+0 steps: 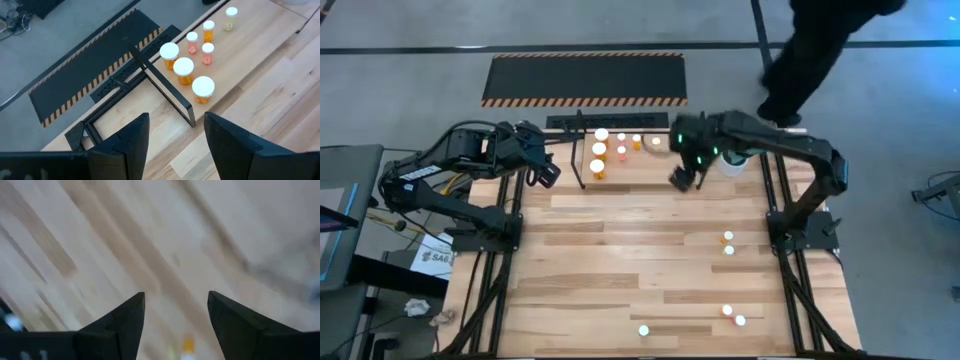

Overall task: Pick and place medicine bottles onto shelf by color
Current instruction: Put the top small orange pill bottle on the shelf aligned with the other small orange pill bottle

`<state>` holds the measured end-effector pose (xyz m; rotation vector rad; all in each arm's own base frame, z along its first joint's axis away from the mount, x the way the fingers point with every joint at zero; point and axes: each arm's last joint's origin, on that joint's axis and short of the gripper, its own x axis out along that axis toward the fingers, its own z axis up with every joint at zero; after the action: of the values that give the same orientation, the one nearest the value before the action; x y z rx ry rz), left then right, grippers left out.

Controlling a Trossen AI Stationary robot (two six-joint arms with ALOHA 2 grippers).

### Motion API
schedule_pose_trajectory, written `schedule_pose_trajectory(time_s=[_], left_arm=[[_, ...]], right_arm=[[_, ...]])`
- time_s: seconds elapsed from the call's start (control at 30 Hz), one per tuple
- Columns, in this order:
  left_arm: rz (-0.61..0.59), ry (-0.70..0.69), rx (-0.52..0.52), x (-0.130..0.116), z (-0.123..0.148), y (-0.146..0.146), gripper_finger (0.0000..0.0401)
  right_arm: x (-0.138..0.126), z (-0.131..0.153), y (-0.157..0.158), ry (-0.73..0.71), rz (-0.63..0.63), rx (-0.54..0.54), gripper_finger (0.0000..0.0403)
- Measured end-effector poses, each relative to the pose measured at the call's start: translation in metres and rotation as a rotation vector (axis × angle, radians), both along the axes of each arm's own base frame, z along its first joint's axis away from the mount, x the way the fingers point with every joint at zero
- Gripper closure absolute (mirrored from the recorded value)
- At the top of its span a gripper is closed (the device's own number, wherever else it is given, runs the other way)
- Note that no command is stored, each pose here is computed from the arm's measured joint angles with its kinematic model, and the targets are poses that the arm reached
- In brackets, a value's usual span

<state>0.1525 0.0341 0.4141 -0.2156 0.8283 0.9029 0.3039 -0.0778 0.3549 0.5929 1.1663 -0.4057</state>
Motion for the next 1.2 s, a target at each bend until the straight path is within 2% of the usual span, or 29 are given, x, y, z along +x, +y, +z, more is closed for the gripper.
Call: schedule_pose_trajectory(time_s=[0.17,0.3,0.4,0.5,0.67,0.8,0.9,0.97,1.1,1.2], left_arm=[[-0.002,0.0,-0.002,0.0,0.0,0.0,0.0223],[-0.013,0.01,0.003,0.0,0.0,0.0,0.0223],[-0.033,0.024,0.007,0.0,0.0,0.0,0.0223],[-0.054,0.04,0.013,0.0,0.0,0.0,0.0223],[-0.073,0.056,0.023,0.0,0.0,0.0,0.0223],[-0.074,0.057,0.023,0.0,0.0,0.0,0.0223],[-0.07,0.053,0.021,0.0,0.0,0.0,0.0223],[-0.068,0.051,0.02,0.0,0.0,0.0,0.0223],[-0.063,0.046,0.018,0.0,0.0,0.0,0.0223],[-0.06,0.044,0.017,0.0,0.0,0.0,0.0223]], right_arm=[[-0.008,-0.013,0.056,0.295,-0.046,-0.003,0.0162],[-0.003,-0.024,0.095,0.33,-0.067,0.008,0.0162],[-0.01,-0.041,0.117,0.422,-0.077,0.018,0.0162],[-0.022,-0.064,0.126,0.519,-0.125,0.033,0.0162],[-0.053,-0.111,0.116,0.672,-0.197,0.096,0.0162],[-0.071,-0.138,0.104,0.626,-0.241,0.227,0.0162],[-0.077,-0.143,0.099,0.566,-0.281,0.28,0.0162],[-0.08,-0.136,0.096,0.527,-0.295,0.269,0.0162],[-0.085,-0.127,0.089,0.452,-0.32,0.17,0.0162],[-0.083,-0.128,0.087,0.432,-0.328,0.166,0.0162]])
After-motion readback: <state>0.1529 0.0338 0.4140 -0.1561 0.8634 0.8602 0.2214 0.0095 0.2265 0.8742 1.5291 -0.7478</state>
